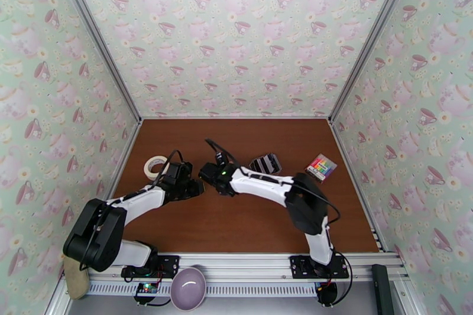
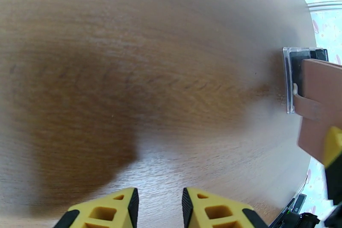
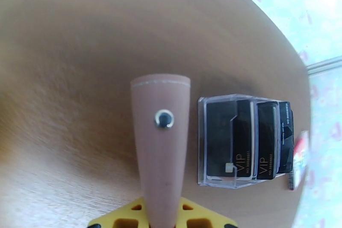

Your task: Put the credit cards into the card holder

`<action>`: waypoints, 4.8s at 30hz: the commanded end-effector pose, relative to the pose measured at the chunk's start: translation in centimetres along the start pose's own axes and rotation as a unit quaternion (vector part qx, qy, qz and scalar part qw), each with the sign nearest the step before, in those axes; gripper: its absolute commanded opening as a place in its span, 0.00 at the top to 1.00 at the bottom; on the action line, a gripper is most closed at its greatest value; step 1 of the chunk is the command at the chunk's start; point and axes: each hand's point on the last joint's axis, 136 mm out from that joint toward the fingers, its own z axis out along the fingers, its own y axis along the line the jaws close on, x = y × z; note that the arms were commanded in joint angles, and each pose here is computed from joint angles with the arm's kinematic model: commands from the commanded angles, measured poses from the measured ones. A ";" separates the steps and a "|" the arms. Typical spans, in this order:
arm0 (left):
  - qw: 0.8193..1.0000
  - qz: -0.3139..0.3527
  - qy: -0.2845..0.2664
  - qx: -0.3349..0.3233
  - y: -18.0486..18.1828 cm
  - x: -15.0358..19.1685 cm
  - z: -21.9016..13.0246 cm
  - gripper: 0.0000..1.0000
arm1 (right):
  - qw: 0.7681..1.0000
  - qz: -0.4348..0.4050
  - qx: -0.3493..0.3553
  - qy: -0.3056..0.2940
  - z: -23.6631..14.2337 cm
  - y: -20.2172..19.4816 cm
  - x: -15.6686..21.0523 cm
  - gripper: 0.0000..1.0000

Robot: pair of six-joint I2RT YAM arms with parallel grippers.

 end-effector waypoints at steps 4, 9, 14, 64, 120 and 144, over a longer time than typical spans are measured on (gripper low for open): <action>1.000 0.004 -0.011 0.008 0.1 0.0 -0.7 0.66 | 0.997 -0.066 0.043 0.005 0.1 2.0 0.0 0.88; 1.000 -0.010 -0.022 0.010 0.6 0.3 -0.8 0.65 | 0.997 -0.078 0.004 0.019 0.3 5.7 1.3 0.83; 0.999 -0.020 -0.028 0.003 1.3 0.7 -0.9 0.65 | 0.996 -0.058 -0.057 0.040 0.7 8.7 2.7 0.76; 0.997 0.062 0.018 0.049 -6.1 0.1 4.6 0.61 | 0.953 0.105 -0.282 -0.019 -1.9 -0.7 -0.3 0.71; 0.997 0.068 0.025 0.041 -6.6 -0.9 5.4 0.71 | 0.933 0.118 -0.335 0.054 2.0 1.4 2.1 0.89; 0.997 0.057 0.028 0.045 -6.2 -0.3 5.4 0.71 | 0.880 0.191 -0.430 0.066 0.9 5.1 0.9 0.94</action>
